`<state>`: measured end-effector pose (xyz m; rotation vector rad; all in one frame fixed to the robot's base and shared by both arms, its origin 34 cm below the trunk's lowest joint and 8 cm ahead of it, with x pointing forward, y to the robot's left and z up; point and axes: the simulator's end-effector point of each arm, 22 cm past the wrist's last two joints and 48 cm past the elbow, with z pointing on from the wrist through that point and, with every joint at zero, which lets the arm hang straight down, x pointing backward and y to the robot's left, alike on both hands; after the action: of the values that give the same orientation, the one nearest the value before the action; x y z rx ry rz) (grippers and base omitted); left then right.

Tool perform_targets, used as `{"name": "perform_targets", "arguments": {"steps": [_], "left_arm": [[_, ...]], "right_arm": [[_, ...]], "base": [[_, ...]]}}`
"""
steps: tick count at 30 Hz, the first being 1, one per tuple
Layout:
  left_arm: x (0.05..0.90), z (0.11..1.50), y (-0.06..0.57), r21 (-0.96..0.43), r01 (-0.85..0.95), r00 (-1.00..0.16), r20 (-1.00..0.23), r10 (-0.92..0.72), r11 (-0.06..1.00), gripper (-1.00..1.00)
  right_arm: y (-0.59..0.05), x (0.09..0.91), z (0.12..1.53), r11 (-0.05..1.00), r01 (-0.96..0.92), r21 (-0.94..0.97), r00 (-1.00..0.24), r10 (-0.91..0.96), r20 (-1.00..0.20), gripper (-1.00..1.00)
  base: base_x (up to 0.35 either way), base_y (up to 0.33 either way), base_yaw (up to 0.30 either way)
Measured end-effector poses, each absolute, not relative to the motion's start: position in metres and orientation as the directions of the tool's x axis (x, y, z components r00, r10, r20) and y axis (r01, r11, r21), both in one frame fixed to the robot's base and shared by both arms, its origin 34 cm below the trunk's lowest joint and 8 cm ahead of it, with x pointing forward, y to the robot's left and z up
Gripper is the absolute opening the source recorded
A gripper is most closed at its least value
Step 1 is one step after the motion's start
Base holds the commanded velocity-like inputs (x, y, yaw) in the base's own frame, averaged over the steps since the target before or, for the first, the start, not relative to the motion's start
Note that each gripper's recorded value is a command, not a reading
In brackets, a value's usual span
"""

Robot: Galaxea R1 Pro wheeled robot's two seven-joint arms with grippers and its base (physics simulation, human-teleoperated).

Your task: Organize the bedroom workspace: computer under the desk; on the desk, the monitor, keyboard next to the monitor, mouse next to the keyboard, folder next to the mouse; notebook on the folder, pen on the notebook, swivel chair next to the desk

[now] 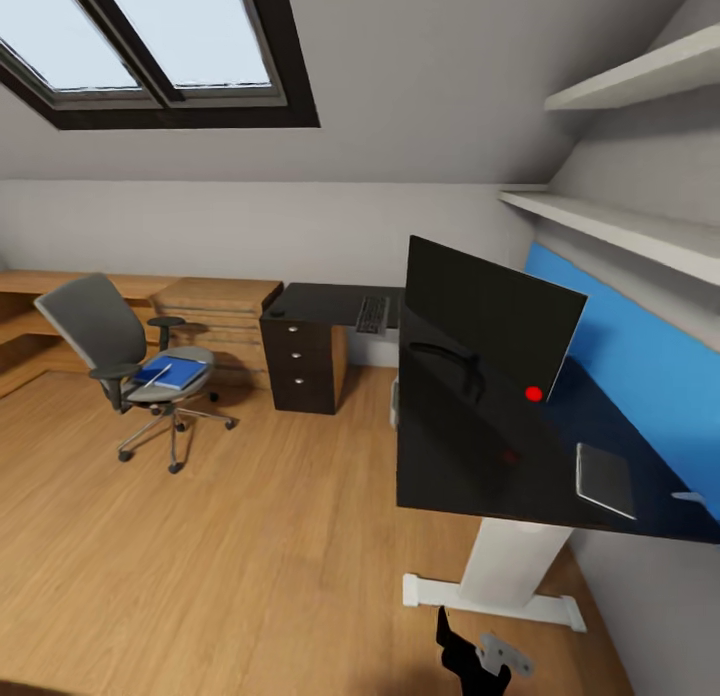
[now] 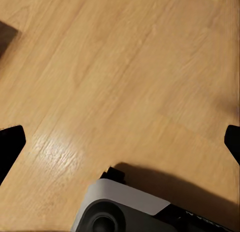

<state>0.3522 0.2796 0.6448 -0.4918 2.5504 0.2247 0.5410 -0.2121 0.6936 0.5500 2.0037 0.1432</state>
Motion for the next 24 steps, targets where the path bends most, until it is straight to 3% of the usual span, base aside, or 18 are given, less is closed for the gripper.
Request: {"name": "perform_targets", "arguments": {"steps": [7,13,24], "left_arm": [[0.349,0.643,0.278,0.062,-0.386,-0.799,-0.522,-0.299,0.921,1.0],[0.347,0.641,0.273,0.058,-0.387,-0.801,-0.516,-0.305,0.92,1.0],[0.344,0.64,0.272,0.06,-0.387,-0.804,-0.509,-0.306,0.92,1.0]], "right_arm": [[-0.225,0.55,0.715,0.89,0.317,0.328,-0.286,0.419,-0.862,1.0],[-0.237,0.564,0.719,0.888,0.307,0.341,-0.289,0.428,-0.856,1.0],[-0.261,0.593,0.714,0.883,0.25,0.397,-0.49,0.469,-0.735,1.0]], "base": [[-0.011,-0.337,0.0],[-0.001,-0.338,0.0],[0.0,-0.318,0.0]]}}
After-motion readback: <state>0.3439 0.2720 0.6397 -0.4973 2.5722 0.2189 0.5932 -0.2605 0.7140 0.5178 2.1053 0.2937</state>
